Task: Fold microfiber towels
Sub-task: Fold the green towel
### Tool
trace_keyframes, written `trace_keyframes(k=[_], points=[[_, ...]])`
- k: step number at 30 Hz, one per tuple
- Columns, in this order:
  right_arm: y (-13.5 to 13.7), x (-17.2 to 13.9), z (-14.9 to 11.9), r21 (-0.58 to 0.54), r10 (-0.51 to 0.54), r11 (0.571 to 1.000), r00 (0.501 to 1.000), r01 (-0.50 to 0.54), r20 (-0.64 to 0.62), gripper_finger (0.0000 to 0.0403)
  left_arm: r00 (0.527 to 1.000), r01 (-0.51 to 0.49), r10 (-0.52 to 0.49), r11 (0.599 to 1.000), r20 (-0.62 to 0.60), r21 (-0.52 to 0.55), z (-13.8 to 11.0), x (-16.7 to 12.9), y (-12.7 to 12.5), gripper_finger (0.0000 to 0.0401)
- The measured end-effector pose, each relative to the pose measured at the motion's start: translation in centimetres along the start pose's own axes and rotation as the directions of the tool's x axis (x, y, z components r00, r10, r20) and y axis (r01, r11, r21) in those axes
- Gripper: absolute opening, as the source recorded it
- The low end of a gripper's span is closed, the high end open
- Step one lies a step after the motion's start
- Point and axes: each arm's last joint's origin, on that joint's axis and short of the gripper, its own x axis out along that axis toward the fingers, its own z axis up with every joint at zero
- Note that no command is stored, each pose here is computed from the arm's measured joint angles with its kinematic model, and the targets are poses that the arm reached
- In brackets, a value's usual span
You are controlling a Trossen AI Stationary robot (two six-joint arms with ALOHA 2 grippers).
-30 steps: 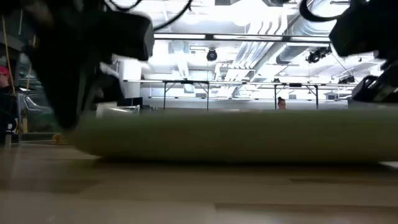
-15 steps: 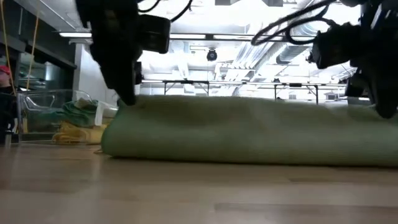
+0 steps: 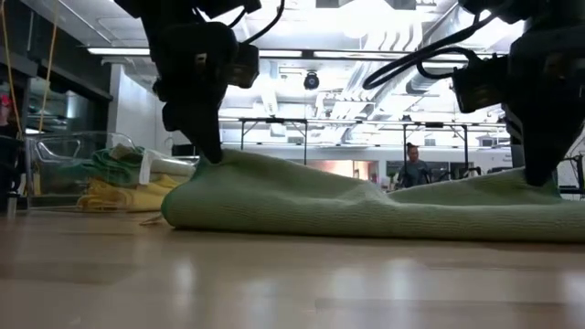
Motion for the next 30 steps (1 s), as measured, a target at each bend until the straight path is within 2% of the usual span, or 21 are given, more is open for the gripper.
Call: trace_keyframes(k=[10,18,30], points=[[-0.22,-0.03,-0.11,0.039,-0.026,0.999,1.0,0.027,-0.01,0.0,0.998,-0.064,0.064,0.998,-0.006,0.01,-0.52,-0.05,-0.09,0.0003],[-0.29,-0.05,-0.08,0.043,-0.045,0.998,0.999,0.044,0.008,0.0,0.991,-0.128,0.128,0.992,0.038,0.013,-0.46,-0.08,-0.02,0.0005],[-0.31,-0.05,-0.06,0.04,-0.049,0.998,0.999,0.049,0.015,0.0,0.99,-0.135,0.134,0.99,0.041,0.03,-0.45,-0.1,0.01,0.0046]])
